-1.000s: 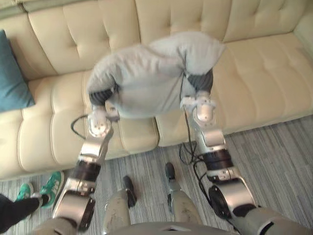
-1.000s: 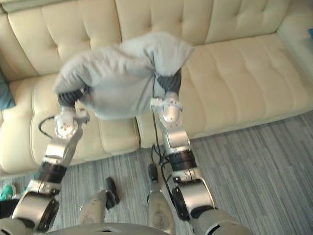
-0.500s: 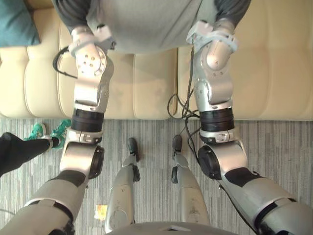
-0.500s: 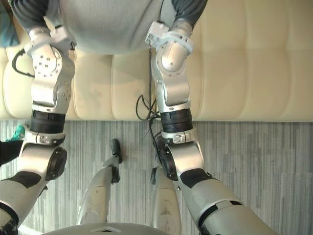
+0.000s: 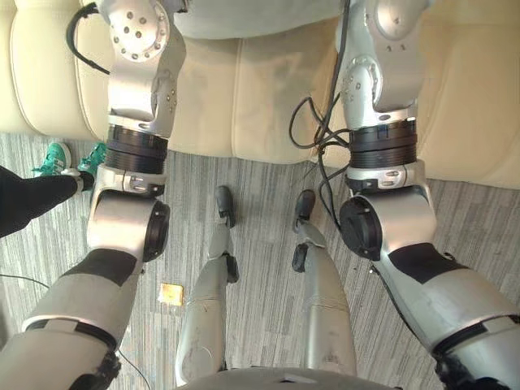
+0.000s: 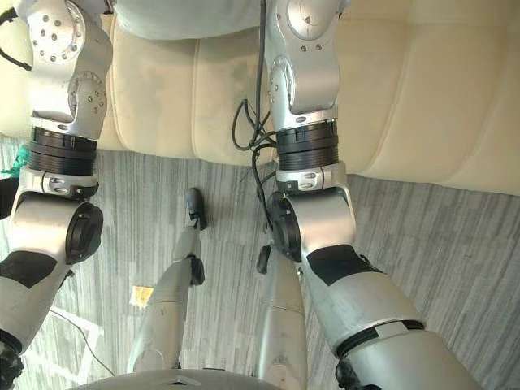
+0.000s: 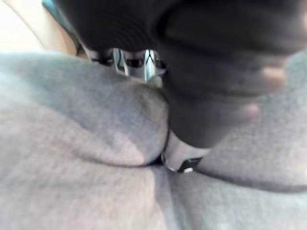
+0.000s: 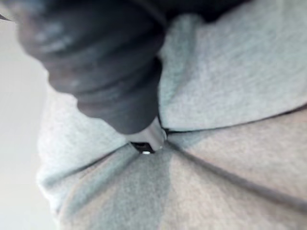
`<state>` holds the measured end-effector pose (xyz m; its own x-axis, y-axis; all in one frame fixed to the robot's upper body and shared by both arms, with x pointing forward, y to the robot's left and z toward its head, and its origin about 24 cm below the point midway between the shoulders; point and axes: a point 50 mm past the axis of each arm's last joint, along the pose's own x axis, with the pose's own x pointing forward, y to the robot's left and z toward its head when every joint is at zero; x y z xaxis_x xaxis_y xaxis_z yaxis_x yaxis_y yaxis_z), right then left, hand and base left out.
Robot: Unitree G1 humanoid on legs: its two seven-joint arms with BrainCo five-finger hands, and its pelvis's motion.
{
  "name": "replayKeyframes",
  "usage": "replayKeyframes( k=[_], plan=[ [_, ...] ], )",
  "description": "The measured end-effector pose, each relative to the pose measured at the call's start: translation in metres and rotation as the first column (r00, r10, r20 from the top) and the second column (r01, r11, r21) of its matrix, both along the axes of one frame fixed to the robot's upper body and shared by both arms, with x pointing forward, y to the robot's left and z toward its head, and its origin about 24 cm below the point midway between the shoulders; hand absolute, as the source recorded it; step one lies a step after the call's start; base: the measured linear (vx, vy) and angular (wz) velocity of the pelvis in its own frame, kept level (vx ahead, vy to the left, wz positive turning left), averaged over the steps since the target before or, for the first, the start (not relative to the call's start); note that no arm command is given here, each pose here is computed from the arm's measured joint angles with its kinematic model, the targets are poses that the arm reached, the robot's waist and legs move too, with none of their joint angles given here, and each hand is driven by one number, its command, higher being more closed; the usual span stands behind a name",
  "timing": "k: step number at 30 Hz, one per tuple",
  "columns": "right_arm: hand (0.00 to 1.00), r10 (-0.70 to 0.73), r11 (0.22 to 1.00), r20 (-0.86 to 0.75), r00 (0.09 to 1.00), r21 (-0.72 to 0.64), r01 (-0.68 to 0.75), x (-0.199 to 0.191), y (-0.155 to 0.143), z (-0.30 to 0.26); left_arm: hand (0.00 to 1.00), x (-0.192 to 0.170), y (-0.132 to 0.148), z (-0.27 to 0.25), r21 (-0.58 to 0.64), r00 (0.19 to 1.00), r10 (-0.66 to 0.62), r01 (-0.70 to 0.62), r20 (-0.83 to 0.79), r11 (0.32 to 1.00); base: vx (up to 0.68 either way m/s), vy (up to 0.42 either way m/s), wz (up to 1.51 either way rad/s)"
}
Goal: Pick up cushions and gather them together orderly.
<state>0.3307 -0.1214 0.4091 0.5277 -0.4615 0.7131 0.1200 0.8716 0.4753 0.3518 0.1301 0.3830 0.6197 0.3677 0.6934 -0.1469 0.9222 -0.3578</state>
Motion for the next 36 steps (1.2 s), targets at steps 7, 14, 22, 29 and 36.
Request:
replayKeyframes(
  k=[7, 14, 22, 29, 36],
  plan=[
    [1.0, -0.104, 0.991, 0.051, 0.993, -0.079, 0.108, -0.008, 0.001, 0.015, 1.0, -0.007, 0.004, 0.013, 0.006, 0.998, 0.013, -0.014, 0.067, 1.0, -0.01, -0.068, -0.01],
    [0.0, -0.203, 0.968, 0.088, 0.975, -0.135, 0.214, -0.014, -0.005, 0.022, 0.0, -0.014, 0.006, 0.021, 0.043, 0.992, 0.015, -0.021, 0.124, 0.999, -0.03, -0.017, -0.12],
    [0.0, -0.222, 0.962, 0.097, 0.97, -0.138, 0.234, -0.018, -0.011, 0.025, 0.0, -0.015, 0.019, 0.023, 0.051, 0.99, 0.061, -0.068, 0.129, 0.996, -0.02, 0.001, -0.07],
    [0.0, -0.221, 0.957, 0.104, 0.97, -0.168, 0.236, -0.019, -0.028, 0.031, 0.0, -0.015, 0.052, 0.028, 0.079, 0.982, 0.157, -0.166, 0.106, 0.983, -0.02, 0.006, -0.11],
    [0.0, -0.18, 0.955, 0.059, 0.982, -0.229, 0.188, -0.009, -0.03, 0.033, 0.0, 0.0, 0.09, 0.008, 0.043, 0.974, 0.226, -0.224, -0.023, 0.974, -0.02, -0.01, -0.04]
  ],
)
